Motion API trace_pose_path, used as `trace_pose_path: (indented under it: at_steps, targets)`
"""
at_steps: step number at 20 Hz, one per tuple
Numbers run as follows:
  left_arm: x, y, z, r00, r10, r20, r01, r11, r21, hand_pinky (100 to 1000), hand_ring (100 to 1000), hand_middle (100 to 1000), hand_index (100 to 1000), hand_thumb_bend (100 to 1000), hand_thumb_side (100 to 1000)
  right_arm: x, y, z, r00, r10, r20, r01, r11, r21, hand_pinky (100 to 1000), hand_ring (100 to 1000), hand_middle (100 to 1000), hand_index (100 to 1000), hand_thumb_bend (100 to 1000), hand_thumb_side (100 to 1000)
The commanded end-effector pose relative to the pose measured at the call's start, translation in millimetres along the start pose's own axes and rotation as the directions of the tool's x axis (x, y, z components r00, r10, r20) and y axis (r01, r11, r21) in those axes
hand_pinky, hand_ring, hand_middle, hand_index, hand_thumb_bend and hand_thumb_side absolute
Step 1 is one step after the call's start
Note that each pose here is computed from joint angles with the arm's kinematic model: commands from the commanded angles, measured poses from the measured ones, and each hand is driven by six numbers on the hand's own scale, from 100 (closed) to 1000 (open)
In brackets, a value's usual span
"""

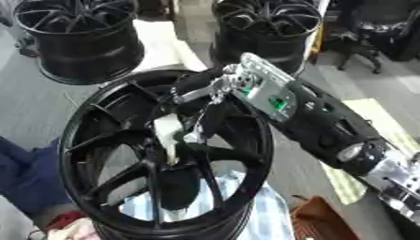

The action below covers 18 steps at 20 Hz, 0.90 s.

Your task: Pull the pin out of the wheel hub.

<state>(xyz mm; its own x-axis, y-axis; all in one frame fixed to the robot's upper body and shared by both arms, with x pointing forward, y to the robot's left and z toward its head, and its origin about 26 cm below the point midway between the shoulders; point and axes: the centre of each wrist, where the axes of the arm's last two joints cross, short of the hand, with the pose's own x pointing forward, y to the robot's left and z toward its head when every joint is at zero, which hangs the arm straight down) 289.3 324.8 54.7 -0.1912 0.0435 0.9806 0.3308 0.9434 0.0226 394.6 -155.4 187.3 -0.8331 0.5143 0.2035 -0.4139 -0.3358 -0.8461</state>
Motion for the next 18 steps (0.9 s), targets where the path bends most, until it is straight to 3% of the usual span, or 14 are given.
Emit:
trace_pose_path:
  at_steps: [1,11,18]
  targets:
    - [6.1,-0.3,-4.6,1.000,-0.010,0.022,0.010,1.000,-0.013,689,1000,658,809,100,858,1.7,-6.0,2.4,0.999,0.033,-0.002,-0.033,0.999,-0.003,880,888,789,906,110,469]
    - [6.2,-0.9,-5.6,1.000,-0.006,0.023,0.007,1.000,-0.016,690,1000,657,809,100,858,7.0,-8.1,0.1,0.997,0.070,0.010,-0.069,0.996,-0.058,836,786,547,794,100,375]
    - [6.7,-1.1,-6.2,1.000,-0.001,0.027,0.001,1.000,-0.015,689,1000,655,809,100,856,10.0,-15.2,5.7,0.995,0.103,0.013,-0.100,0.985,-0.142,816,746,476,765,100,328]
